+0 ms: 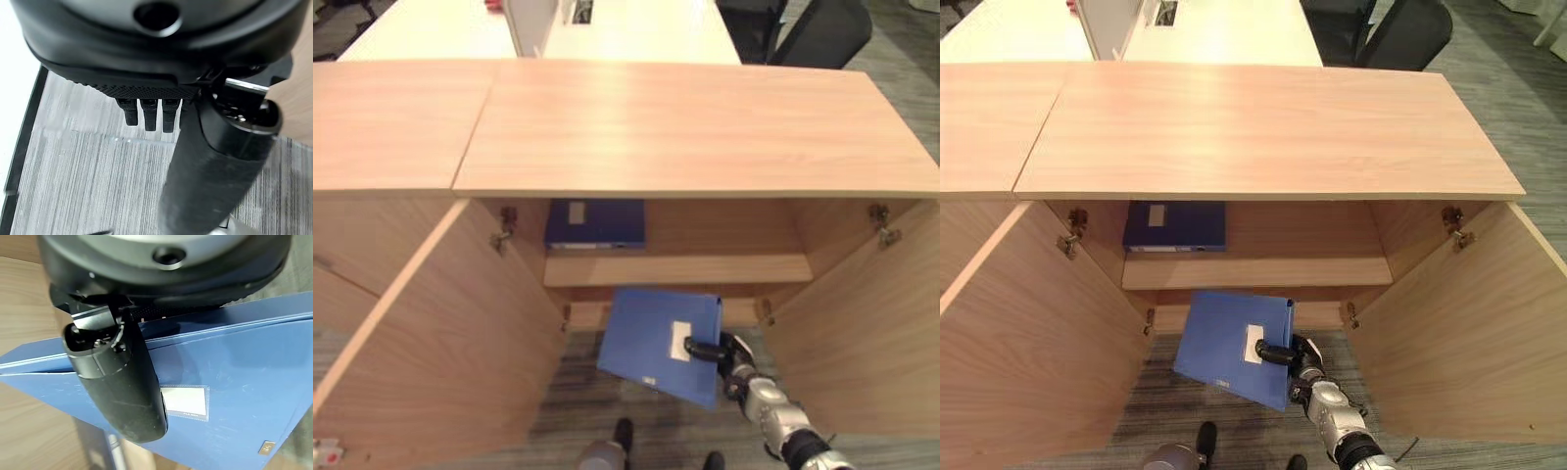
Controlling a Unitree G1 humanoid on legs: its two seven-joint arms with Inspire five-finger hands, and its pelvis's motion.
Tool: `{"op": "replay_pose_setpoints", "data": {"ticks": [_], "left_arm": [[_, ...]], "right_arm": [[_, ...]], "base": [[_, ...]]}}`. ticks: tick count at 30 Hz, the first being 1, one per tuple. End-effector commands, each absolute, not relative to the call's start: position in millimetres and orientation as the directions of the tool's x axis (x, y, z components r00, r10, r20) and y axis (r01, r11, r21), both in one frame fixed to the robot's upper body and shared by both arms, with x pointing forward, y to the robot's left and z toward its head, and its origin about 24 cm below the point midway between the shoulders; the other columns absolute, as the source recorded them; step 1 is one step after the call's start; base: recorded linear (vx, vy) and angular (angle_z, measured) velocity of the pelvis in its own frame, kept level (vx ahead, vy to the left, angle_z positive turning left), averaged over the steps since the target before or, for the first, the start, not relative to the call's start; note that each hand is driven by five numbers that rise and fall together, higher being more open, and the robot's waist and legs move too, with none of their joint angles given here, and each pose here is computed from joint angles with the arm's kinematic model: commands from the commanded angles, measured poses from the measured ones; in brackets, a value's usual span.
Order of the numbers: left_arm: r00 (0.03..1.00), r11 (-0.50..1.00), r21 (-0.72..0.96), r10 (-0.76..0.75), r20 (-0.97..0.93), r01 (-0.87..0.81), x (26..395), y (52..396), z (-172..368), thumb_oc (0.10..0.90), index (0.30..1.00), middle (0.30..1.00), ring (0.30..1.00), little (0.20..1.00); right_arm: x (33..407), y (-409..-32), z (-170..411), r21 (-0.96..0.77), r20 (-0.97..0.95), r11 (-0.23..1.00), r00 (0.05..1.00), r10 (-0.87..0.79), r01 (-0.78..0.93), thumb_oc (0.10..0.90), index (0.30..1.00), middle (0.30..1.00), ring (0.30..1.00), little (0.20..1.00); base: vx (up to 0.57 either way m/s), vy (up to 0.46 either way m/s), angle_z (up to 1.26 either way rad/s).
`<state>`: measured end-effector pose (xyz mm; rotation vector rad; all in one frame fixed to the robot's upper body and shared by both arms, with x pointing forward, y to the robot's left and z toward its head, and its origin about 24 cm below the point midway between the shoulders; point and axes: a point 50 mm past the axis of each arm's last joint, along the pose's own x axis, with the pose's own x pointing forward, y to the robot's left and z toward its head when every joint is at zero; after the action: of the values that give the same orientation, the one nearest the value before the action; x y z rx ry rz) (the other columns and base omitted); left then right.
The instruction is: Put the empty folder in the office cabinet
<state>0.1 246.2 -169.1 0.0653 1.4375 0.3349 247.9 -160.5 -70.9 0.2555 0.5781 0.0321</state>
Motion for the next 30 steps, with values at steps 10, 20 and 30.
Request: {"op": "replay_pose_setpoints", "data": {"ticks": [10, 20, 30], "left_arm": [[0.177, 0.948, 0.283, 0.306, -0.935, -0.145, 15.9, 258.8, -164.1, 0.800, 0.900, 0.900, 0.900, 0.900], [0.158, 0.934, 0.307, 0.336, -0.929, -0.180, 7.6, 264.4, -162.5, 0.800, 0.900, 0.900, 0.900, 0.900], [0.219, 0.916, 0.318, 0.371, -0.902, -0.245, 25.4, 276.7, -156.7, 0.800, 0.900, 0.900, 0.900, 0.900]], "right_arm": [[315.6, -204.4, 71.8, 0.748, 0.179, 0.664, 0.966, -0.185, -0.012, 0.400, 0.300, 0.300, 0.300, 0.300], [337.5, -259.1, 119.0, 0.614, 0.234, 0.775, 0.905, -0.355, 0.146, 0.400, 0.300, 0.300, 0.300, 0.300], [387.4, -265.8, 244.1, 0.299, 0.367, 0.928, 0.871, -0.325, 0.221, 0.400, 0.300, 0.300, 0.300, 0.300]], "base": [[0.10, -0.028, 0.08], [0.09, -0.129, 0.44], [0.05, -0.114, 0.18]]}}
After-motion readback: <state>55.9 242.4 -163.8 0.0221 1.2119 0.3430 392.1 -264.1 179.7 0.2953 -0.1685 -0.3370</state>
